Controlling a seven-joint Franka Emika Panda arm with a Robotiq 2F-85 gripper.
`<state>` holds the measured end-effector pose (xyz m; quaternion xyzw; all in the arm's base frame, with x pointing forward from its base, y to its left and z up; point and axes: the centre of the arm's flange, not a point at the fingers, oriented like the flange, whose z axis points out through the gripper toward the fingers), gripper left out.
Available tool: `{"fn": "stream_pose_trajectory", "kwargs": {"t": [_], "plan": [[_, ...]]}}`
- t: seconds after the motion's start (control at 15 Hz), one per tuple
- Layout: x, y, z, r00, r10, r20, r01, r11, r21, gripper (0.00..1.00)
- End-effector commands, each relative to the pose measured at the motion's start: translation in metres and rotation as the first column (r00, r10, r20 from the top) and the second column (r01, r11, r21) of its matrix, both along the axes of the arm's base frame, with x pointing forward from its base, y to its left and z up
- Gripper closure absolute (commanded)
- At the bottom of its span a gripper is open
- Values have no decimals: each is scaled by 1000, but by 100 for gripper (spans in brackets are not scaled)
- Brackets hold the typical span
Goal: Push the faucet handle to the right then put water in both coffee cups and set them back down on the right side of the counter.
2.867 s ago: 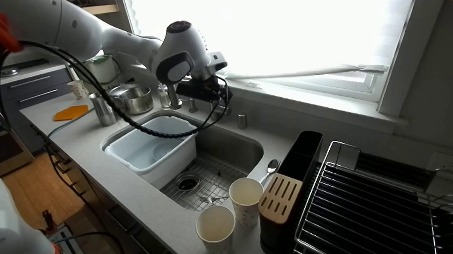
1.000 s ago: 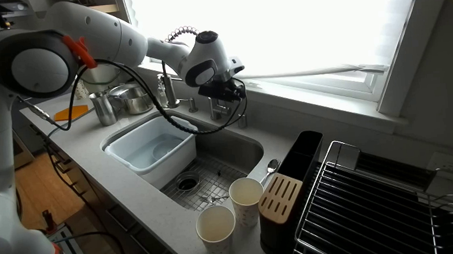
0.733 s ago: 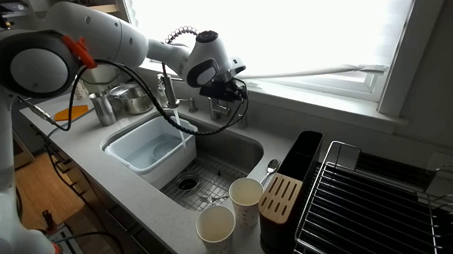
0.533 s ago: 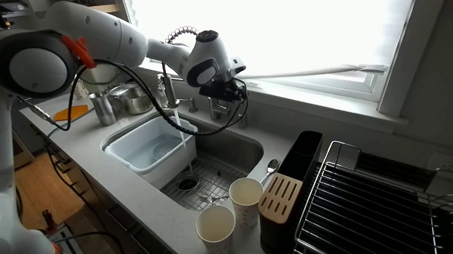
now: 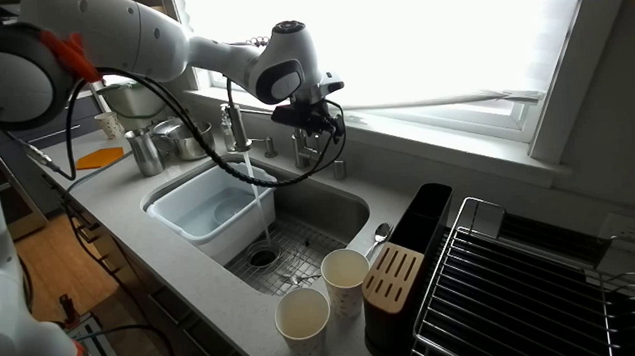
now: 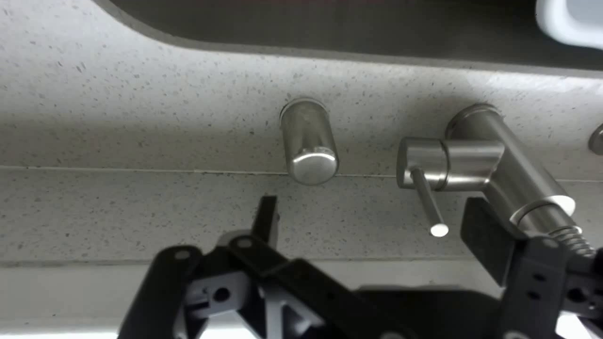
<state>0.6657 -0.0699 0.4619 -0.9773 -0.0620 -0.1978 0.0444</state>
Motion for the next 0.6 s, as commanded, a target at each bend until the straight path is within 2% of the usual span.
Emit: {"fn": "stream_pose_trajectory", "kwargs": {"t": [0.0,0.27,0.53], "plan": [[-43,-6,5,992,-8,-129,9,1000,7,0],[-91,-24,4,963,-41,-266,53,998,40,0],[-146,-71,4,917,-123,-379,143,989,24,0]]}}
